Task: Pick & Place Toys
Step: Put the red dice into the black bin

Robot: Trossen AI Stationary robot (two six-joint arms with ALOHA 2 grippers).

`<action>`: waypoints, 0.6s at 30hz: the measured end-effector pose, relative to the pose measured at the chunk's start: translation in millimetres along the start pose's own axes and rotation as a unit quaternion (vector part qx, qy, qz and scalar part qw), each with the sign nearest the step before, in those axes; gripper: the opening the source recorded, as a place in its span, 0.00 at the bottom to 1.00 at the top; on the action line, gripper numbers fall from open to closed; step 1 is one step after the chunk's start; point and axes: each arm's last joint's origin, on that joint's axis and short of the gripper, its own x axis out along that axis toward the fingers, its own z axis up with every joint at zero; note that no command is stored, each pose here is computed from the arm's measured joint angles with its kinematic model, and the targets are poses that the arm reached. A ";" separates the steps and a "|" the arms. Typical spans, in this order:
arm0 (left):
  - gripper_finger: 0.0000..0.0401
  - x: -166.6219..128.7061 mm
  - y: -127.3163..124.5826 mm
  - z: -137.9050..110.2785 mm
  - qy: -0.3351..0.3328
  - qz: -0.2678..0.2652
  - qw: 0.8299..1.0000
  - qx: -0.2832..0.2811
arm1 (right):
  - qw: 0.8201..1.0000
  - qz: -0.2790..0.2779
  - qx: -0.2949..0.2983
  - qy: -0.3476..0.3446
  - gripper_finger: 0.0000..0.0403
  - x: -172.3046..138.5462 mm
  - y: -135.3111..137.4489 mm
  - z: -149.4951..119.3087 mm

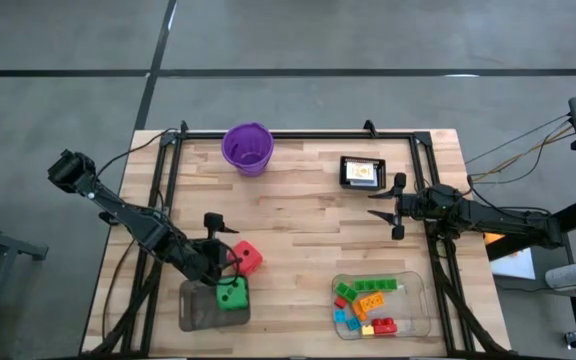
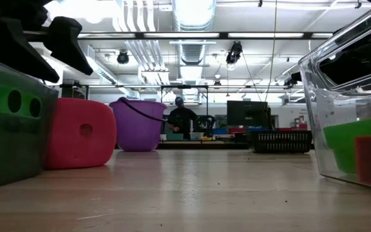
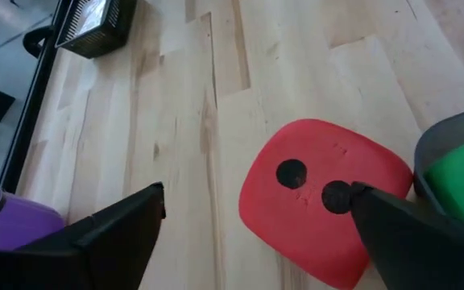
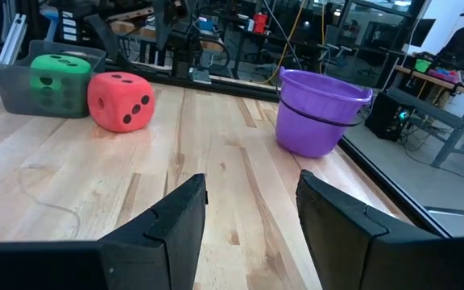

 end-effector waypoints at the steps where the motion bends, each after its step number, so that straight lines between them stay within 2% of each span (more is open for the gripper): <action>1: 0.98 0.0 0.0 -0.1 0.000 0.000 1.000 0.001 | 1.000 0.000 0.000 0.000 0.47 0.0 0.0 0.0; 11: 1.00 1.8 3.3 -6.5 0.032 0.002 0.999 0.021 | 1.000 0.000 0.002 0.000 0.47 0.0 0.0 0.0; 18: 1.00 8.0 1.0 -8.3 0.050 -0.021 0.998 0.018 | 1.000 0.000 0.002 0.000 0.47 0.0 0.0 0.0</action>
